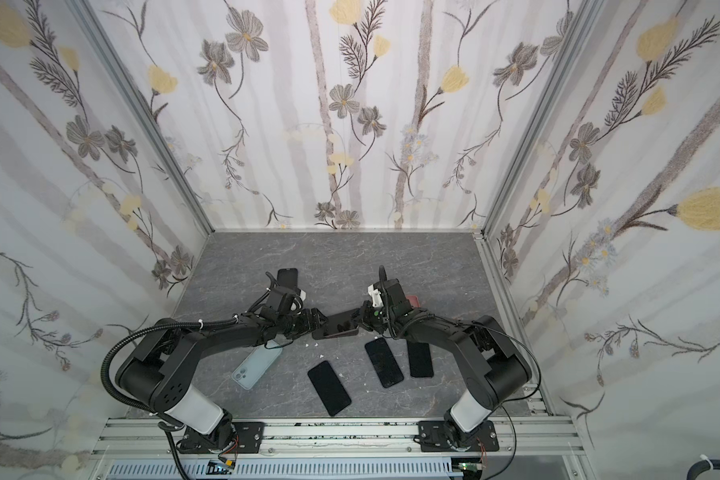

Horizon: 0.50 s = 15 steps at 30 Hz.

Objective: Put the phone into the phone case
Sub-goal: 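Lower the purple phone into the black case held by the left gripper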

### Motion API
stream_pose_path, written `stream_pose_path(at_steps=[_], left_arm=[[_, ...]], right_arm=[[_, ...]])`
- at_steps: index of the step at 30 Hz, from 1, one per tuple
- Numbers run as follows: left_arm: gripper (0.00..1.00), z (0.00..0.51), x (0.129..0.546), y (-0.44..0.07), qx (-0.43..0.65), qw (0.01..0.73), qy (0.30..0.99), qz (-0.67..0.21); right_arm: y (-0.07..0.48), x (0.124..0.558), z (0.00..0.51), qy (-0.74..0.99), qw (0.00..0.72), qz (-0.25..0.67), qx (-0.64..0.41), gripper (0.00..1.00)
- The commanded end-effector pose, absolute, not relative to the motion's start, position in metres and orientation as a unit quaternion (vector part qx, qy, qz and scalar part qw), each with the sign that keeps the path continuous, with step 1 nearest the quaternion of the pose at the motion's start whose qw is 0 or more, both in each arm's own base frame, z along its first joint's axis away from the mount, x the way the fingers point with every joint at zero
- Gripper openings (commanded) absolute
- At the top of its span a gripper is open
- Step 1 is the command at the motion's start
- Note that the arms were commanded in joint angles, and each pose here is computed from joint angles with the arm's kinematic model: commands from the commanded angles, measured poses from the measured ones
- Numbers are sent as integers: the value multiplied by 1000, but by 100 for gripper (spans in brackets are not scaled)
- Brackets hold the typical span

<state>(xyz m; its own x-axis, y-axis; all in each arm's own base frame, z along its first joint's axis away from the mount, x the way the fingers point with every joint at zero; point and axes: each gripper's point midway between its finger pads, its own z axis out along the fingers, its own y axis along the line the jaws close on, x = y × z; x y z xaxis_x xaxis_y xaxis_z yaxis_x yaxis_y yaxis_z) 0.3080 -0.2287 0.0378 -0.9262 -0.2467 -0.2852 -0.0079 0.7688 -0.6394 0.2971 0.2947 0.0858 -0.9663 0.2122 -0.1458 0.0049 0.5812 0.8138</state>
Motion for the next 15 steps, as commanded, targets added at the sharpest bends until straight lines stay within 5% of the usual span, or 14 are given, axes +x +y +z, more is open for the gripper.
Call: stream_pose_path(at_steps=[1,5,15], left_arm=[[78,23,304,-222,-92,157,932,-314],[70,17,297,-230,-94,131,928,-337],[72,19,280,-229,-133,129,921,-344]], right_arm=[[304,291,88,876,98,472,26,0],[308,291,84,873,94,479,17,0],[302,288,67,864,100,490,55,0]])
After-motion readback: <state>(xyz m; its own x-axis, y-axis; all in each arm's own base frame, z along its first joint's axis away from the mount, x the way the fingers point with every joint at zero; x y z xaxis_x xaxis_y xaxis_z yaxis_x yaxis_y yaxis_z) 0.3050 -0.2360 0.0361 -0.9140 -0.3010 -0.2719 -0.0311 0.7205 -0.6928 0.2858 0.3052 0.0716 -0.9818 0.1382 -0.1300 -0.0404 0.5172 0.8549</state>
